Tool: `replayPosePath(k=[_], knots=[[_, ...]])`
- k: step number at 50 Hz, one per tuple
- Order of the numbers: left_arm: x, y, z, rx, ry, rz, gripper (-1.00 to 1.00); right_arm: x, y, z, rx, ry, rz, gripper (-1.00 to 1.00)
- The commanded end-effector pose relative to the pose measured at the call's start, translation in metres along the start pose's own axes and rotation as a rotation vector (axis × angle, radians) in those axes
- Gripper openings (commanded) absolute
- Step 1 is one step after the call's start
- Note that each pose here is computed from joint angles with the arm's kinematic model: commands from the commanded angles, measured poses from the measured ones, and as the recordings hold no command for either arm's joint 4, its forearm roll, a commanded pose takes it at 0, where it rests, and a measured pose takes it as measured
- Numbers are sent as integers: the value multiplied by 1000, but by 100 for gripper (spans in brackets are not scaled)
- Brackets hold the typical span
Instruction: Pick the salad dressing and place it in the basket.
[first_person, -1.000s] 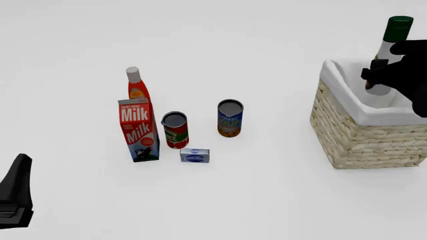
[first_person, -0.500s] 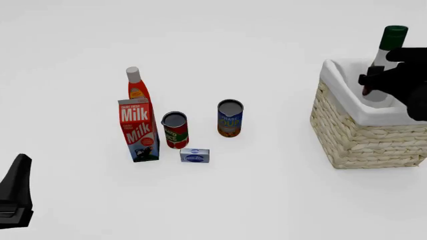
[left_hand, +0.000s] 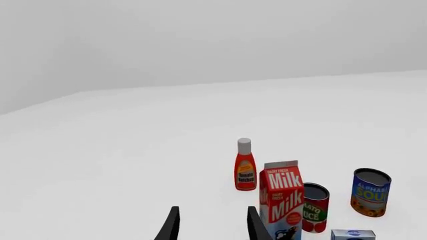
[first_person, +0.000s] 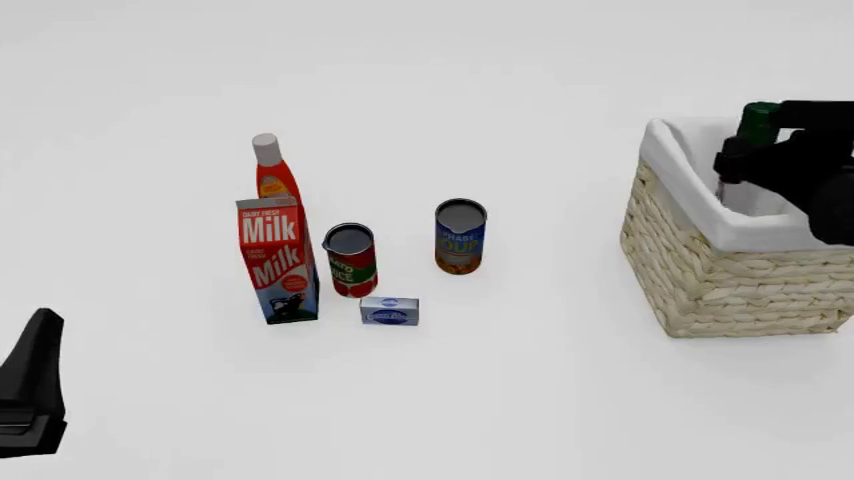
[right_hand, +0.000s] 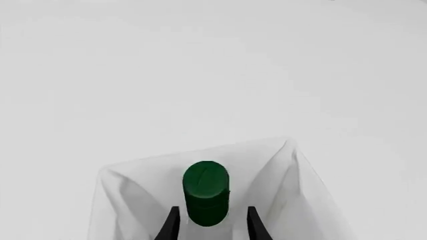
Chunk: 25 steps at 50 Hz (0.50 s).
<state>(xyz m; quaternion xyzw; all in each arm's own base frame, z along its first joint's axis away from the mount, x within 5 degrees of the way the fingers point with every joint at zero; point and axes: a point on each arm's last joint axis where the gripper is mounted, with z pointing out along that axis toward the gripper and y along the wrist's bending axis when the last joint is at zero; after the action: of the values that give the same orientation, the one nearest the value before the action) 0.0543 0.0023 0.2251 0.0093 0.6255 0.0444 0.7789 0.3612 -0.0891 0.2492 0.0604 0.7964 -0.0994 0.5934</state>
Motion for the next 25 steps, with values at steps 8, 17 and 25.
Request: replayPosePath(k=[8,17,25], knots=[[0,0,0,1,1,-6,100,-4,0,-1,0,-10,15,100],[0,0,0,0,0,-8,100,-5,1,-3,-4,-14,13,100],[0,0,0,0,1,-7,100,-11,6,-11,-16,-30,11,100]])
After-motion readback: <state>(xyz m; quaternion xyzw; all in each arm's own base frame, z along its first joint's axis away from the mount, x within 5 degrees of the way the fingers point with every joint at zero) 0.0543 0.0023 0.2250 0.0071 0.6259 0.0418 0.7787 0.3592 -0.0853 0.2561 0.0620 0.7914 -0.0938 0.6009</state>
